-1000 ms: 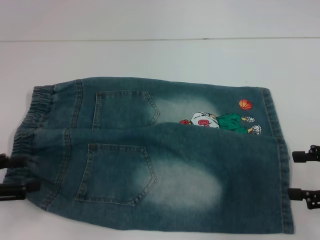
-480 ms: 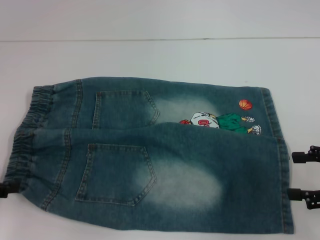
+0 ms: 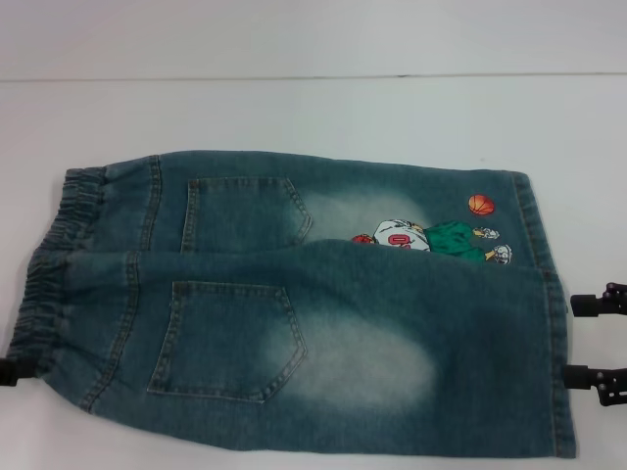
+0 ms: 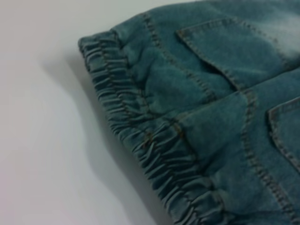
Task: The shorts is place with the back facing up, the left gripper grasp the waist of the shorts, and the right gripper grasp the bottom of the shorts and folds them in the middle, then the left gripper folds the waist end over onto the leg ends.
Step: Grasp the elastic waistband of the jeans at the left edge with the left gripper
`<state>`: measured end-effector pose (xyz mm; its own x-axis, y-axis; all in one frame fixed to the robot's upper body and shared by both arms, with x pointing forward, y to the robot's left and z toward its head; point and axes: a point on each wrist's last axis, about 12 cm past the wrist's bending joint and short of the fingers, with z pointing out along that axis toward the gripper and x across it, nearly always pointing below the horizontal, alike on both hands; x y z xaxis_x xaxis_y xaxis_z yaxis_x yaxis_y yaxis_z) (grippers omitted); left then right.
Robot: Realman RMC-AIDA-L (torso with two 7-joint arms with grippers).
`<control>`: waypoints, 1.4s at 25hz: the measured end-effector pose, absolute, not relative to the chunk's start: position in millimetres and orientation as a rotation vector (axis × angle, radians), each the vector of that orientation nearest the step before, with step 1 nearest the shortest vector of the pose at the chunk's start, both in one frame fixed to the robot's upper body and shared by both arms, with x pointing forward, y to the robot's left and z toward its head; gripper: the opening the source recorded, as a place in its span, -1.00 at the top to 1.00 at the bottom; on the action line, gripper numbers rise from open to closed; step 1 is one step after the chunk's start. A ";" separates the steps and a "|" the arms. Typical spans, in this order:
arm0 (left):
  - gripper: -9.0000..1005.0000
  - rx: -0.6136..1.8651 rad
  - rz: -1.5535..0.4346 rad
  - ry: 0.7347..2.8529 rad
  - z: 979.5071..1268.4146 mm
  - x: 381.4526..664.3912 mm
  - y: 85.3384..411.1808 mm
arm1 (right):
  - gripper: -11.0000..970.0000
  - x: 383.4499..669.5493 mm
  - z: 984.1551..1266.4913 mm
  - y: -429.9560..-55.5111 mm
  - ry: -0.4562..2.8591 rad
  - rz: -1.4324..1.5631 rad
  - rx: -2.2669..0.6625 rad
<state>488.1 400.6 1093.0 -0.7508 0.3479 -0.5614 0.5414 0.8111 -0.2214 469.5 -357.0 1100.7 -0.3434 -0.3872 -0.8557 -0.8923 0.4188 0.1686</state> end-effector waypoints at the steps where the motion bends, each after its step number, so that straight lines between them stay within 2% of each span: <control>1: -0.69 0.657 -0.506 2.493 1092.2 488.5 400.1 | -0.94 470.0 1101.0 -356.8 1.912 0.841 -1.089; 18: -0.63 0.734 -0.500 2.523 1088.9 494.7 388.9 | -0.94 473.2 1102.4 -355.0 1.920 0.851 -1.083; 24: -0.18 0.766 -0.502 2.517 1089.7 497.8 385.2 | -0.94 472.1 1101.5 -355.0 1.928 0.857 -1.077; 32: 0.28 0.777 -0.526 2.493 1093.6 500.0 382.4 | -0.94 468.9 1101.1 -356.8 1.935 0.868 -1.059; 35: 0.56 0.777 -0.525 2.492 1093.9 500.9 381.5 | -0.94 468.7 1101.5 -356.8 1.952 0.884 -1.044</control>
